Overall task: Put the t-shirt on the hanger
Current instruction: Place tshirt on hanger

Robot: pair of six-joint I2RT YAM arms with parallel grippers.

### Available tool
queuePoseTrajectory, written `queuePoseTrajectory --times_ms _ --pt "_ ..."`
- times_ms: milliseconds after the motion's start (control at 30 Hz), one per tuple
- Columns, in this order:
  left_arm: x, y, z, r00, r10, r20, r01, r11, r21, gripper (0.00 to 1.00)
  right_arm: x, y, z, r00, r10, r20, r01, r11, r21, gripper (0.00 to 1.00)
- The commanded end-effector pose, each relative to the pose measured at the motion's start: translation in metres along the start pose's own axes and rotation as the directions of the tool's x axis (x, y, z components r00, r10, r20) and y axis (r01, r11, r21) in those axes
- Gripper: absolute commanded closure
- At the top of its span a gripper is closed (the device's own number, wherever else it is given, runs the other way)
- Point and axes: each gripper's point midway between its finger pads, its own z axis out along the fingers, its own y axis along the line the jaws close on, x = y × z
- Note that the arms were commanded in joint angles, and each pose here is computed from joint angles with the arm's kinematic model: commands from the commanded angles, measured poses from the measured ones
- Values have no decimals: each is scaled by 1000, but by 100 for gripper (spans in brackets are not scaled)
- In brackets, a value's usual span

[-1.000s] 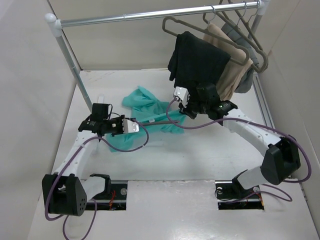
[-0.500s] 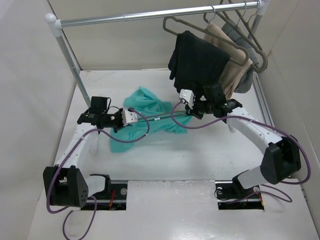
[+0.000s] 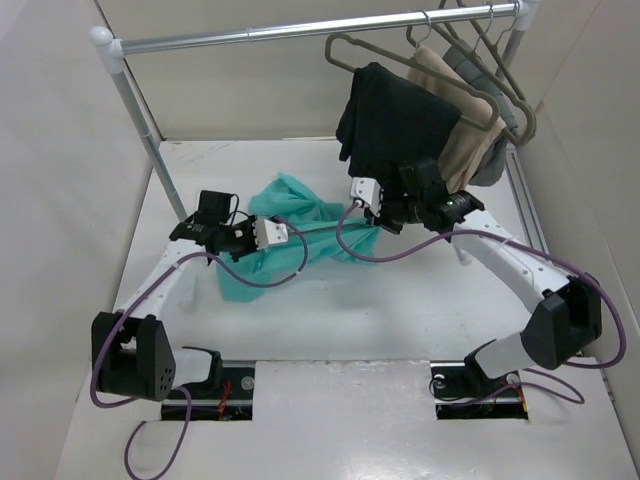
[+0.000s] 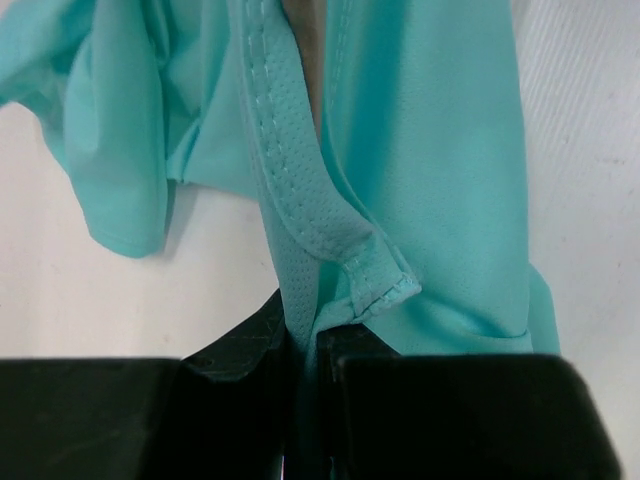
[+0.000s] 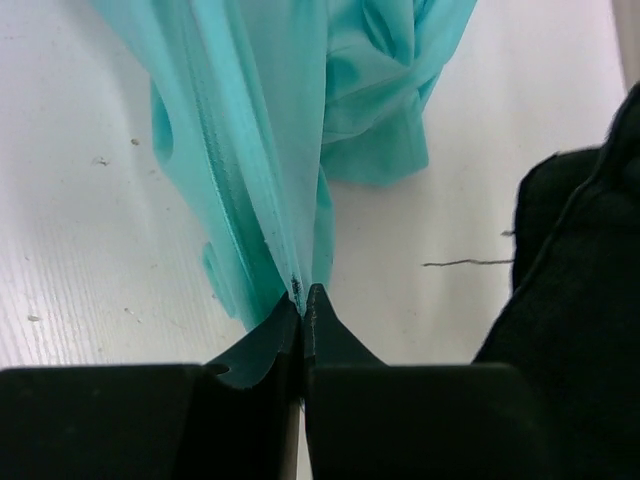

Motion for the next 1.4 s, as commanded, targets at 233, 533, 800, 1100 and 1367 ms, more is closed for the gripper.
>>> queuePoseTrajectory --times_ms 233,533,800,1100,1367 --pt "10 0 -5 994 -24 -107 28 999 41 100 -55 -17 -3 991 -130 17 129 990 49 100" --pt "-46 -12 -1 995 -53 90 39 988 148 100 -82 -6 30 972 -113 206 138 984 -113 57" --pt "-48 -22 2 989 -106 108 85 979 183 100 -120 0 -6 887 -386 253 412 909 -60 41" --pt "-54 -13 1 984 -127 128 103 979 176 100 -129 58 14 829 -397 395 516 815 -265 70" --pt "-59 -13 0 978 -154 144 127 975 184 100 -117 53 35 839 -421 343 517 813 -268 74"
